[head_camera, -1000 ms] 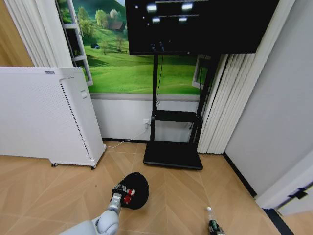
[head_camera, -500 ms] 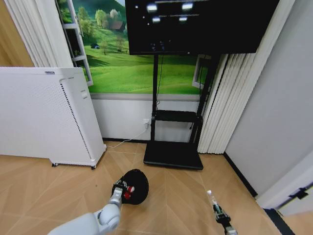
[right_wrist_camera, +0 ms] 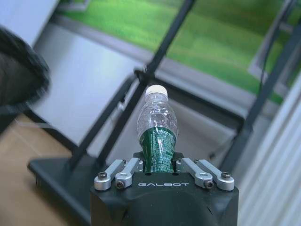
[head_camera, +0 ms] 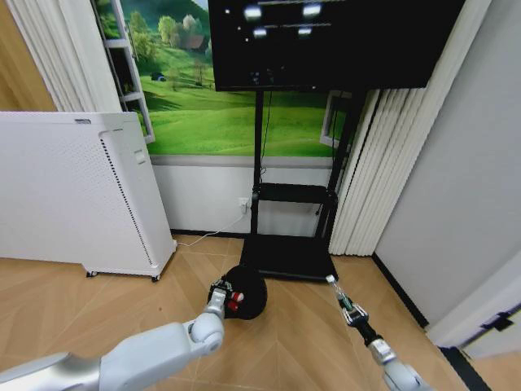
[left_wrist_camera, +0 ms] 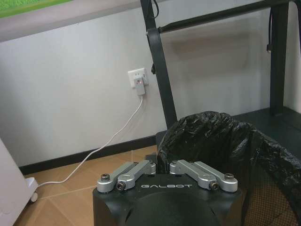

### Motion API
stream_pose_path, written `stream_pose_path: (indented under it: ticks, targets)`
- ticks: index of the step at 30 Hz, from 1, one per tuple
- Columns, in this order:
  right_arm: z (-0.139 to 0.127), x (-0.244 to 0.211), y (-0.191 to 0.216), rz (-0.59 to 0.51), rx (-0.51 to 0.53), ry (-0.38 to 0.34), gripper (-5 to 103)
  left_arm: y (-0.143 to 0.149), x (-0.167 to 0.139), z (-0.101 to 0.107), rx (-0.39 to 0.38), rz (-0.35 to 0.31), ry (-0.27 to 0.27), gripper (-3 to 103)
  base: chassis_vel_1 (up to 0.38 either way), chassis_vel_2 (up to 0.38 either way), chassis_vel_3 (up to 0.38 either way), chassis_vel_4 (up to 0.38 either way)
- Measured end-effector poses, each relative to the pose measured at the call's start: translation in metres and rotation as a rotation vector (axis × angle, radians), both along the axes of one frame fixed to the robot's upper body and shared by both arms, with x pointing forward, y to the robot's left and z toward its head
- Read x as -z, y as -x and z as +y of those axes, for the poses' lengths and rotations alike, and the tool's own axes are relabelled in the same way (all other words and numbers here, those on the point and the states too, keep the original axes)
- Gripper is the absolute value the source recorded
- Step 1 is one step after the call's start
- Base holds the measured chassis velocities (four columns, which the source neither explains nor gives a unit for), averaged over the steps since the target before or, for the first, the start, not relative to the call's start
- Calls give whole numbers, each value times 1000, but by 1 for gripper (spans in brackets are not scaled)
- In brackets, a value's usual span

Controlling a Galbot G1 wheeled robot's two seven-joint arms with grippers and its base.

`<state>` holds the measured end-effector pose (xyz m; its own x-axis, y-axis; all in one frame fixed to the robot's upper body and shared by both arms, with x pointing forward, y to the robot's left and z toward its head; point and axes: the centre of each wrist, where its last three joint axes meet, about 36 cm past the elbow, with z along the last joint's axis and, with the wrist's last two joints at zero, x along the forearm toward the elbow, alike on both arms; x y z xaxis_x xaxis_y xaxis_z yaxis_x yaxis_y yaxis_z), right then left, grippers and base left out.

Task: Pick up the trash bin and place the garbage on the floor into it.

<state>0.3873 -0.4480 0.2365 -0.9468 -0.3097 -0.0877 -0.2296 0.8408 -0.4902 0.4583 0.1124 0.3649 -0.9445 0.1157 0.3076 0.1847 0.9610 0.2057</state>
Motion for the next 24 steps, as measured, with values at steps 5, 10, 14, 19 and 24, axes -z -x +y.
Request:
stream_pose_path:
  ticks: [5, 10, 14, 19, 24]
  targets:
    - [31, -30, -7, -54, -81, -28, 25, -12, -4, -16, -4, -7, 18, 8, 0, 0, 0, 0]
    - [55, -44, -5, -70, -123, -66, 25, -17, -3, -32, 4, -3, 25, 8, 0, 0, 0, 0]
    - [61, -46, -4, -70, -131, -77, 25, -18, -3, -41, 8, -1, 28, 8, 0, 0, 0, 0]
    - [70, -38, 0, -53, -152, -95, 25, -15, 0, -101, 54, 9, 61, 8, 0, 0, 0, 0]
    - [71, -35, 2, -50, -149, -102, 25, -7, 3, -136, 89, 18, 78, 8, 0, 0, 0, 0]
